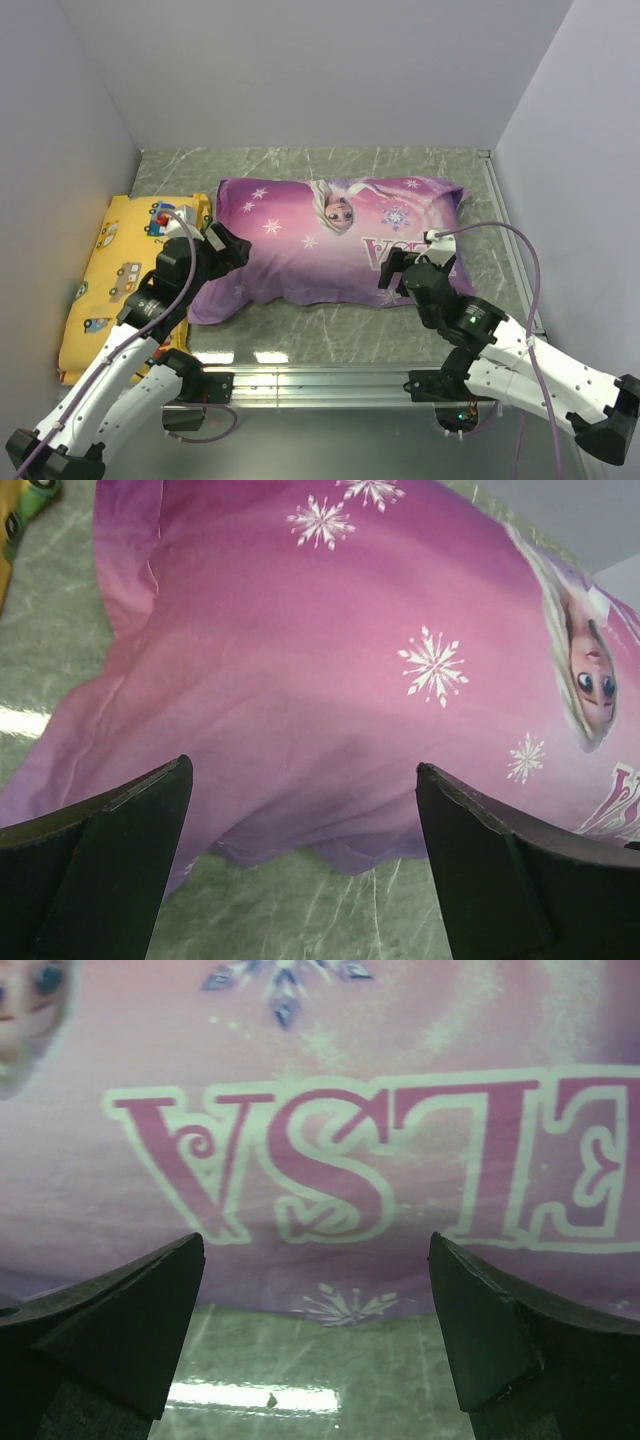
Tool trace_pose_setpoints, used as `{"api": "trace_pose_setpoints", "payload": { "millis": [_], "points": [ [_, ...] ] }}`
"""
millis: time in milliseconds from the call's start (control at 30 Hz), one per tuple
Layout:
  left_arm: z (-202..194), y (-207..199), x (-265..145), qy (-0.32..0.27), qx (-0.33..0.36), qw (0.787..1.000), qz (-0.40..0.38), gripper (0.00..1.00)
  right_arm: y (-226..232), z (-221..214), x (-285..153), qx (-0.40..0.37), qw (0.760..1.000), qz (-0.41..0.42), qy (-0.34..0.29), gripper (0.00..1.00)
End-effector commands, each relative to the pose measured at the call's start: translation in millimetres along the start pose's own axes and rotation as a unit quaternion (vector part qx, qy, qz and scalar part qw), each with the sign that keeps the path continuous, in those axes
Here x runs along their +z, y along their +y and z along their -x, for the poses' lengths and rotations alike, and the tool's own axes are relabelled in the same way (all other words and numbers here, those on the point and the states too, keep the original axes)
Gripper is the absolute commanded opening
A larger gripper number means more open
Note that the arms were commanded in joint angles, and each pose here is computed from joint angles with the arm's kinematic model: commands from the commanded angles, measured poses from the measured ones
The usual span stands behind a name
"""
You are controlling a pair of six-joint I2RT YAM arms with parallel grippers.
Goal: Remove the pillowcase from the pillow
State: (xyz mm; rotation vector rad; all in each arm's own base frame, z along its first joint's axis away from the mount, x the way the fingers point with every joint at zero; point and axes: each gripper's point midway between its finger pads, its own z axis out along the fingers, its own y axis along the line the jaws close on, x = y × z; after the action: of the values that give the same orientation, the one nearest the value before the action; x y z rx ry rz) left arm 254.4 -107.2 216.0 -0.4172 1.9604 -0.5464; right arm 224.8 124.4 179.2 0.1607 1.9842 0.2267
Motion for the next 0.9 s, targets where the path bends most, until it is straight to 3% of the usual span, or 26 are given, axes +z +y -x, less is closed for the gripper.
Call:
{"api": "trace_pose_setpoints", "payload": {
  "millis": [0,333,700,767,800,833,867],
  "points": [
    [-4,-12,4,-0.005,-0.022,0.999,-0.034,0.99,-21,5,4,0.022,0.998,-0.053,-0.025,1.0],
    [-47,5,26,-0.016,0.015,1.0,0.02,0.99,-43,3,35,0.094,0.995,-0.033,0.012,1.0],
    [-44,27,54,-0.069,0.032,0.993,0.093,0.99,-36,-15,58,0.128,0.991,-0.018,0.024,0.97],
    [-45,26,64,-0.068,0.045,0.992,0.1,0.89,-32,-13,63,0.137,0.99,-0.008,0.013,0.93],
    [-44,22,66,-0.068,0.047,0.992,0.098,0.8,-31,-13,65,0.135,0.991,-0.005,0.011,0.8],
    [-44,17,69,-0.066,0.051,0.993,0.089,0.44,-30,-10,66,0.136,0.991,-0.002,0.006,0.72],
    [-44,14,71,-0.062,0.055,0.993,0.087,0.24,-29,-9,68,0.132,0.991,-0.002,0.004,0.61]
  ]
}}
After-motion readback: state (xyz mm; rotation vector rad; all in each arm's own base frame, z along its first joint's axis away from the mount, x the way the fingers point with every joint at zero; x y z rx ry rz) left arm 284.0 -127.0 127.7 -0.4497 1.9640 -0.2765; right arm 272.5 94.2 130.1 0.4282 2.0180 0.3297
